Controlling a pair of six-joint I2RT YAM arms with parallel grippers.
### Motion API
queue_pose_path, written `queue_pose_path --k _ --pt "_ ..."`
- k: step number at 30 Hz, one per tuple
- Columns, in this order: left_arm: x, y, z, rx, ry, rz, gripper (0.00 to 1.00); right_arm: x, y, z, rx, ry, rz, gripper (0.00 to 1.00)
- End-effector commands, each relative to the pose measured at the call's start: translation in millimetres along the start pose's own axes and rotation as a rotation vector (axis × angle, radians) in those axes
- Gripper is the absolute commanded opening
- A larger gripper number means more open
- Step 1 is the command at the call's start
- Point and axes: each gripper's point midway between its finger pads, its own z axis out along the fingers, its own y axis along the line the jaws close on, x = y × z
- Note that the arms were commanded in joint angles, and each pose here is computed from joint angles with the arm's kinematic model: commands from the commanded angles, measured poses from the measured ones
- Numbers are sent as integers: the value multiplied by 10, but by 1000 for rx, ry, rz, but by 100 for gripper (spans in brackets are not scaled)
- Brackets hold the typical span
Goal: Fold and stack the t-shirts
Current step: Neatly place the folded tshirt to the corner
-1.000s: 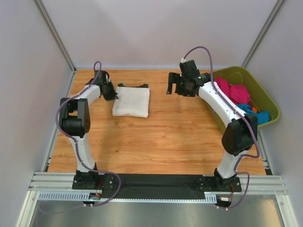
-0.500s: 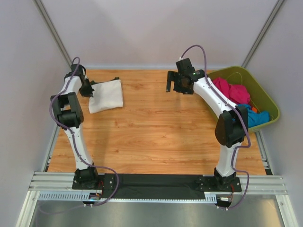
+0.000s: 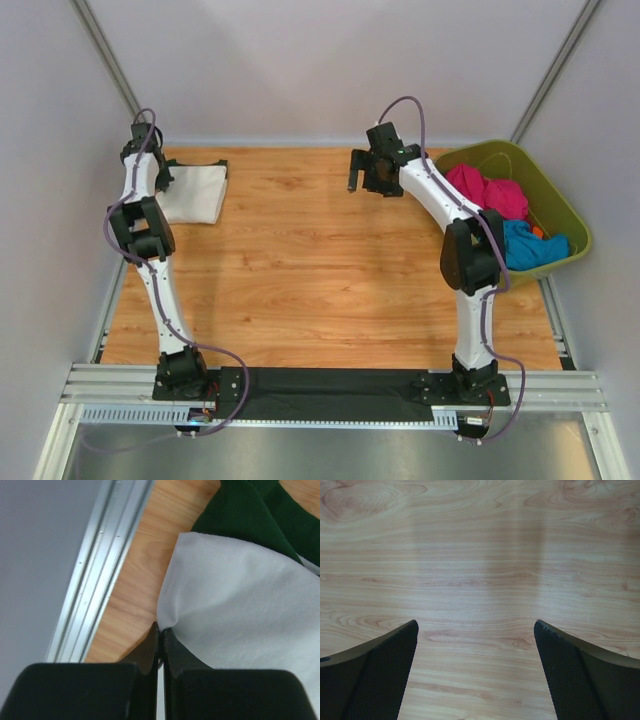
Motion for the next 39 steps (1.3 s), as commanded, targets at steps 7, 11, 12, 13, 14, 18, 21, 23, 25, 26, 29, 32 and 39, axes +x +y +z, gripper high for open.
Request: queue_pose_path --k 7,11,12,13,14,18,21,23,25,26,29,32,39 --pt "-496 675 39 -174 -167 -50 0 -455 61 40 -2 -123 -9 100" --pt "-636 734 -15 -197 -208 -37 9 -460 93 96 -14 -119 -4 100" --pt "-659 701 -18 -176 -217 -30 17 -465 117 95 -25 -119 -3 100" --pt "-674 628 -55 -130 -222 -25 29 -470 126 99 -29 -119 -2 100" --pt "-672 596 -76 -111 -222 -27 43 -472 134 92 -33 -119 1 100" --pt "-681 544 -290 -70 -230 -59 70 -508 168 19 -51 -129 -3 100" --pt "-706 551 -543 -60 -248 -91 89 -577 197 -138 -70 -155 -17 100" --pt "-770 552 -765 -46 -275 -108 99 -584 215 -211 -86 -165 -27 100" --pt "-846 531 -992 -24 -302 -130 99 -664 240 -371 -109 -197 -32 100" --pt "-859 529 -1066 -18 -309 -136 99 -681 265 -426 -118 -206 -33 100" --pt "-806 476 -1265 31 -350 -163 100 -765 256 -673 -120 -239 -39 100" --pt "-652 361 -1380 108 -408 -178 99 -773 210 -903 -119 -289 -43 100" --pt "-247 -25 -1865 286 -466 -248 99 -604 16 -1608 -132 -398 -38 100"
